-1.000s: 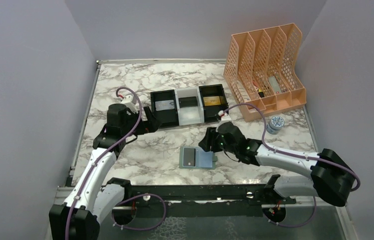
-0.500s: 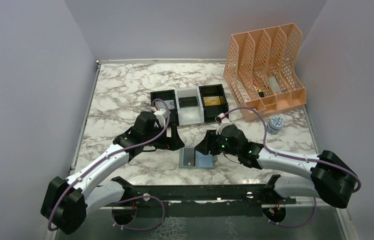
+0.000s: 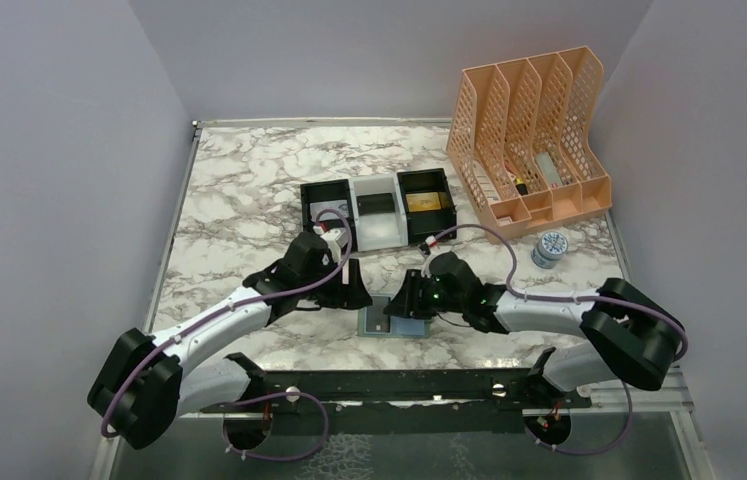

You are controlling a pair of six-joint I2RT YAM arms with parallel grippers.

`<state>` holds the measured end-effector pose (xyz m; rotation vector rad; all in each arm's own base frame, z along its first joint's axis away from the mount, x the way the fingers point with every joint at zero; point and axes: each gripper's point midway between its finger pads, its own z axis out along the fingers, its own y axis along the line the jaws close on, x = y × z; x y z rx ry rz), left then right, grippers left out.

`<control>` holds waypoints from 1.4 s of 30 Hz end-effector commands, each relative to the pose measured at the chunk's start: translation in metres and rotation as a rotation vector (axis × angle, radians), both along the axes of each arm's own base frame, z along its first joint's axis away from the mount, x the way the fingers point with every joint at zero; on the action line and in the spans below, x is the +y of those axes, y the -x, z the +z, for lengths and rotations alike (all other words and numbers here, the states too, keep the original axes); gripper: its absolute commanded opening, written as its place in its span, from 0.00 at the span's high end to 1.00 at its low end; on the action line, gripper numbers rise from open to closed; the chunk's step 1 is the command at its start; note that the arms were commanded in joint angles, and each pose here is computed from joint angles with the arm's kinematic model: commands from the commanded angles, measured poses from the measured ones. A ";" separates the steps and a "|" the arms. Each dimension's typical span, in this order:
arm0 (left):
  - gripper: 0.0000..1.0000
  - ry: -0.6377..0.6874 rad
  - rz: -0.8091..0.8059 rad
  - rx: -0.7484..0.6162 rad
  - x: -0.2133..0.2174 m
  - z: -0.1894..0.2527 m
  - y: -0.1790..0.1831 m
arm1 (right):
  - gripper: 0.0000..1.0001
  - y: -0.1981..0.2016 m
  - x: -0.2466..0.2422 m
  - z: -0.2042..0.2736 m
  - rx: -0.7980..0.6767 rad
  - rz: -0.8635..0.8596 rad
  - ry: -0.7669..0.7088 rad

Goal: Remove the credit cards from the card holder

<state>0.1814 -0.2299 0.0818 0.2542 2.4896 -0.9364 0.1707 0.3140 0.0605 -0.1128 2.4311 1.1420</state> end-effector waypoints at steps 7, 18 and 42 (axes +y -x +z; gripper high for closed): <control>0.38 0.006 -0.018 0.016 -0.016 -0.011 -0.002 | 0.75 0.000 -0.008 -0.045 0.099 -0.058 0.115; 0.57 -0.030 -0.067 0.056 -0.030 -0.029 0.005 | 0.82 -0.002 -0.018 -0.056 0.095 -0.098 0.155; 0.87 -0.206 -0.038 0.094 -0.018 -0.063 0.009 | 0.87 -0.010 -0.013 -0.037 0.090 -0.093 0.090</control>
